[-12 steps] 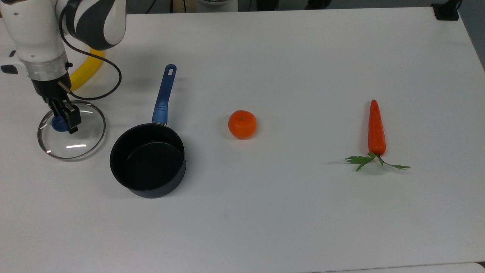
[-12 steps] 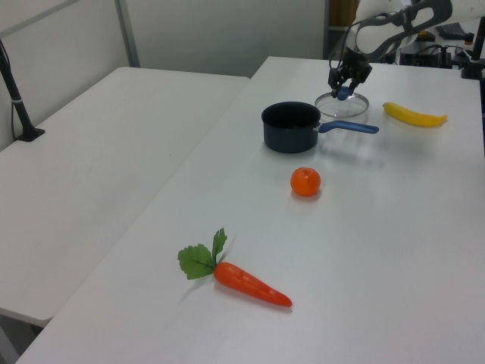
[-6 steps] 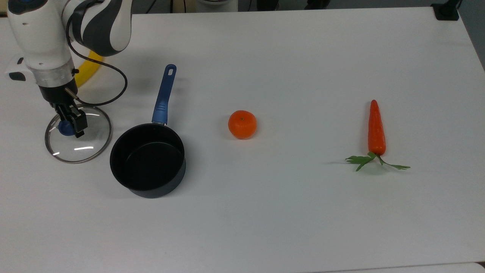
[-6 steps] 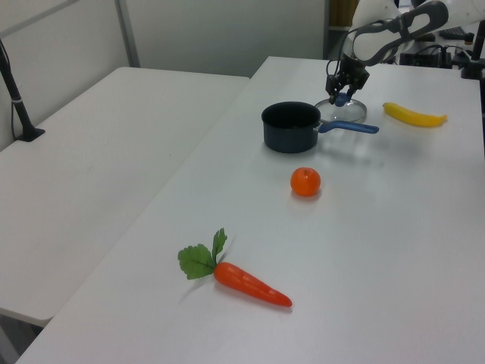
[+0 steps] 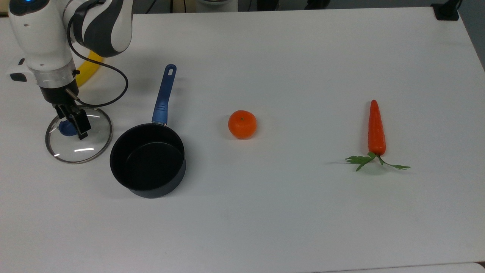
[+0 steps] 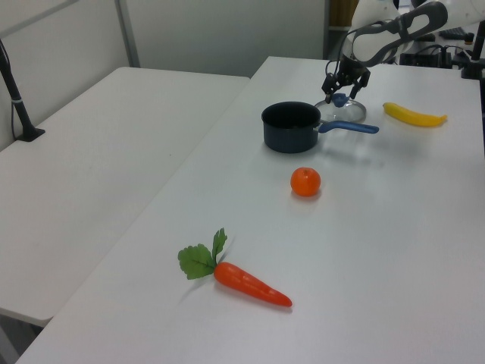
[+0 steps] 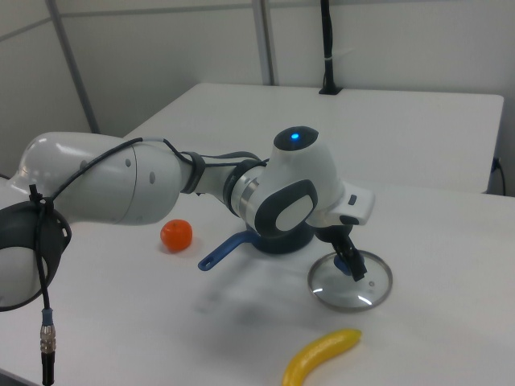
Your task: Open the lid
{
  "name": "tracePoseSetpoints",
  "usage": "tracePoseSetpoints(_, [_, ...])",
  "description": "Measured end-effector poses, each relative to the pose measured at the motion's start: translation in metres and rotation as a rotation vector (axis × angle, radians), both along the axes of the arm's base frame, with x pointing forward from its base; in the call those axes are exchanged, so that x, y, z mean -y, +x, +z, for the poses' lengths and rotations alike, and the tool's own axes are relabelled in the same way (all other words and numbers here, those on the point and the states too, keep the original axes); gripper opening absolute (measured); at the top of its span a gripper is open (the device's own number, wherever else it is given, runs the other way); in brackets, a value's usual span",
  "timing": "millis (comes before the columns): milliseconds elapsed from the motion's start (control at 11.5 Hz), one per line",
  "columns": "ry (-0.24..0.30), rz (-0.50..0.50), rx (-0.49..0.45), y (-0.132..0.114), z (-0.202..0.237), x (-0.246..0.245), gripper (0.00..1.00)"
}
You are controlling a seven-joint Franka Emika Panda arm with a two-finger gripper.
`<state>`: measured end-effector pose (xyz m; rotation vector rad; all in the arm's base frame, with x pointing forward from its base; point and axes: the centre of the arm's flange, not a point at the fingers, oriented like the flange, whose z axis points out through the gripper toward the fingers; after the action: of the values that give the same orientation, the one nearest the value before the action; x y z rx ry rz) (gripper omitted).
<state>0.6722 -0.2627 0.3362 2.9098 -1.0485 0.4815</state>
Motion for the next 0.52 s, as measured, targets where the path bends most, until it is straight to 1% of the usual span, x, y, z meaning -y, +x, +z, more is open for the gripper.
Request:
tracePoseSetpoints(173, [-0.004,-0.005,0.017,0.001,0.011,0.001,1.0])
tracePoseSetpoints(260, [-0.011,-0.006,0.039,0.003,0.025,0.002,1.0])
tracePoseSetpoints(434, [-0.014,0.0,0.069,0.001,0.066,-0.005,1.0])
tracePoseSetpoints(520, [-0.001,0.016,0.055,-0.002,0.09,-0.017,1.0])
